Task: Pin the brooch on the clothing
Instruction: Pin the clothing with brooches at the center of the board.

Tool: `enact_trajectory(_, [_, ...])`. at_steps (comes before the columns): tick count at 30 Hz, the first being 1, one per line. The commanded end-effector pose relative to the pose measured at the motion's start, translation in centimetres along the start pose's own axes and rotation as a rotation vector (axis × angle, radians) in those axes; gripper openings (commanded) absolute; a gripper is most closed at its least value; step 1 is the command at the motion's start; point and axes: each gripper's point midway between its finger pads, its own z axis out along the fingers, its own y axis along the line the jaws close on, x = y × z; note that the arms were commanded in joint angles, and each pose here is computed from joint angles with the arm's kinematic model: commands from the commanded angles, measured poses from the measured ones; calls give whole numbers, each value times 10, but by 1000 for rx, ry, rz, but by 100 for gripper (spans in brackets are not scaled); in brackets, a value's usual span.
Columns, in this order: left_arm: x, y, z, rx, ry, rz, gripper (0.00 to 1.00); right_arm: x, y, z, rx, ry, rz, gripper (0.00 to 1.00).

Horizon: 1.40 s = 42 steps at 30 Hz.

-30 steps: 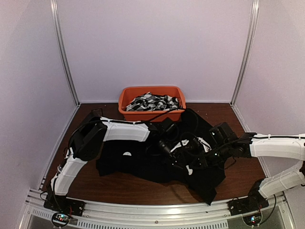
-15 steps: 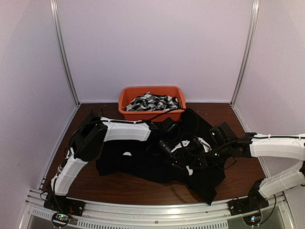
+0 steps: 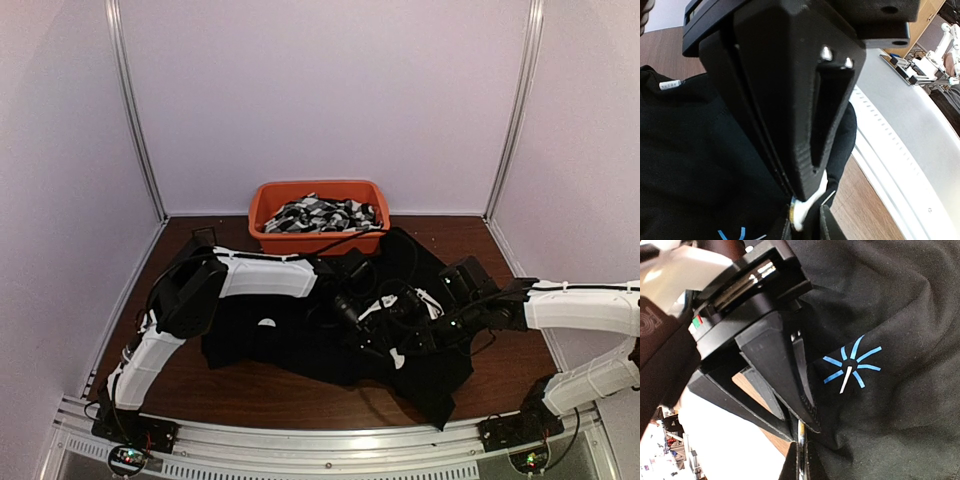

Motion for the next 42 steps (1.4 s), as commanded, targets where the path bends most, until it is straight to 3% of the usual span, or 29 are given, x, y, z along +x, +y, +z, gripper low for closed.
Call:
enact_trajectory(1, [-1,-24,20,104,-23,13,19,-23,-3,-5,23,-96,18,0])
enact_trajectory(10, [-3,-26,21,117,-37,15,17,-27,3,-5,-4,-107,17,0])
enact_trajectory(24, [-9,-20,23,116,-81,-6,0,-27,2,-1,-9,-102,23,0])
enact_trajectory(42, [-10,30,22,-111,-45,-160,0,-30,-12,-10,89,-173,40,0])
